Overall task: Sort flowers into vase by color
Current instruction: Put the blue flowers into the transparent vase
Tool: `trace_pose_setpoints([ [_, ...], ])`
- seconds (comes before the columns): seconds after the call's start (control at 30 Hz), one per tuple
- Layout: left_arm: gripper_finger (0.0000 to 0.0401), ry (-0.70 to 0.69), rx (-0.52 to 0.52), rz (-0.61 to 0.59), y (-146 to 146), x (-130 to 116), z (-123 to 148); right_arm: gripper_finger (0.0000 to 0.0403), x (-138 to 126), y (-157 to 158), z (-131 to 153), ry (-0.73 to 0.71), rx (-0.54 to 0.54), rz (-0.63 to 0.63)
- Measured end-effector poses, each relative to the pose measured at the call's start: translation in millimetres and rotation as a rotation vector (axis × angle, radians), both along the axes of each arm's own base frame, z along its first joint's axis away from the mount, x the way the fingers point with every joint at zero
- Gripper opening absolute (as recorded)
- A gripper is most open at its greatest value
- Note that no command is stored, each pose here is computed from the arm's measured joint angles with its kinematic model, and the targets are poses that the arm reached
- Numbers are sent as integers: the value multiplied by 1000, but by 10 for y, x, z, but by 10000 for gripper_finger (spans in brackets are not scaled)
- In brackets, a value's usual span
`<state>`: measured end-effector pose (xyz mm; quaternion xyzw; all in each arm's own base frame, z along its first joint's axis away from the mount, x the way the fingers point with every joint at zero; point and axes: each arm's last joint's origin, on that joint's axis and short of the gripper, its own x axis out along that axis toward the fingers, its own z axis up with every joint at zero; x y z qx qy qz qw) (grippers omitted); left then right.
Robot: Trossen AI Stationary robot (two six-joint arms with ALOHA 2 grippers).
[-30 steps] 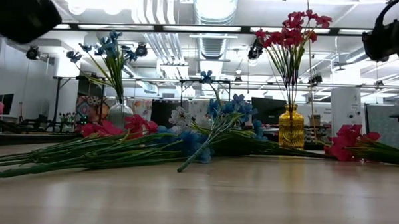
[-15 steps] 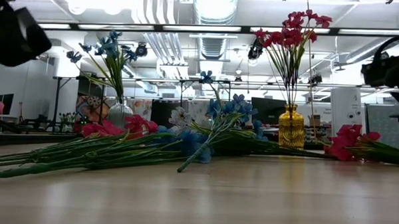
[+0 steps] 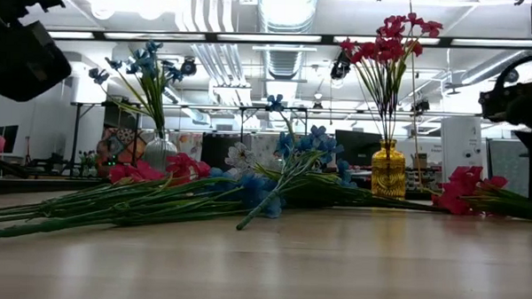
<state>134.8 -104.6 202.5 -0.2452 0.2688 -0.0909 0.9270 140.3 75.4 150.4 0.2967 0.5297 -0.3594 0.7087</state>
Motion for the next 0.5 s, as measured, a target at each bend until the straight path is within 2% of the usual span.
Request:
trace_pose_setpoints([
  [0.23, 170, -62, 57, -20, -4, 8, 21, 223, -18, -7, -121, -31, 34, -5],
  [0.5, 170, -27, 38, -25, -13, -53, -91, 224, -35, -9, -173, -33, 62, -4],
])
